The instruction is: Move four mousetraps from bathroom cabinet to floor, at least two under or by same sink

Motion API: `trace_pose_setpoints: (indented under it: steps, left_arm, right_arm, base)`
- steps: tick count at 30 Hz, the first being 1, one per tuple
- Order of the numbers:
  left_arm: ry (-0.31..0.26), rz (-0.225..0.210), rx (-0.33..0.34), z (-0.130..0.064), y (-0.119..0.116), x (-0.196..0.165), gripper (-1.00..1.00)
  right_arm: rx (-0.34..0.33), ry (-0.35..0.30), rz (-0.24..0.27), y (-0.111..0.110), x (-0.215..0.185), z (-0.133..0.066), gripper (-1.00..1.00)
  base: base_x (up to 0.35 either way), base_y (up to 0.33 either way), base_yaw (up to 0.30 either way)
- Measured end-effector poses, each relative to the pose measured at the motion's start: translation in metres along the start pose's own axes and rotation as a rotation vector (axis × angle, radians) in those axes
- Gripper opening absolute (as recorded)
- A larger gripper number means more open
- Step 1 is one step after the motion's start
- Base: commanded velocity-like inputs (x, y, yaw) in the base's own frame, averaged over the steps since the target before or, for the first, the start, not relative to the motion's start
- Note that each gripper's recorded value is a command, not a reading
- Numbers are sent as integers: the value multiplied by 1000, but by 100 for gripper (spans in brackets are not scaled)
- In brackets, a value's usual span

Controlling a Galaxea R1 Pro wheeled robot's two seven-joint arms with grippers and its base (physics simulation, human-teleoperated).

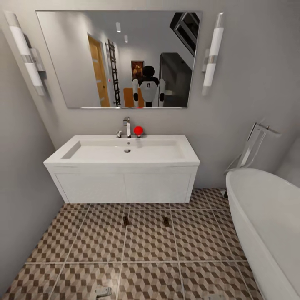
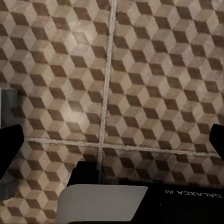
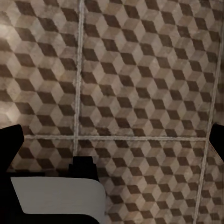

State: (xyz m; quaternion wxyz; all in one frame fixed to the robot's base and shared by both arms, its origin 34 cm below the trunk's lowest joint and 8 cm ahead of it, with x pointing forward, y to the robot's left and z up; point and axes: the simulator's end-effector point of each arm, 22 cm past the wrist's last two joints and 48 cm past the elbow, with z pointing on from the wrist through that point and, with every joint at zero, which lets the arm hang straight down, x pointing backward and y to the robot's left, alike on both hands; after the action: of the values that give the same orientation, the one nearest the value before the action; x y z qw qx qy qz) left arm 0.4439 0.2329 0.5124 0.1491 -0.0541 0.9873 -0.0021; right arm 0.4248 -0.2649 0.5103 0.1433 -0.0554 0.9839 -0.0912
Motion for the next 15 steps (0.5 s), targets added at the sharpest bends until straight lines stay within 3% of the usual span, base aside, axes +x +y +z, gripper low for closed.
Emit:
trace_pose_setpoints:
  steps: [15]
  left_arm:
    - [11,-28,-7,-5,6,36,100]
  right_arm:
    - [21,-45,8,-16,-14,-2,100]
  base:
    - [0,0,0]
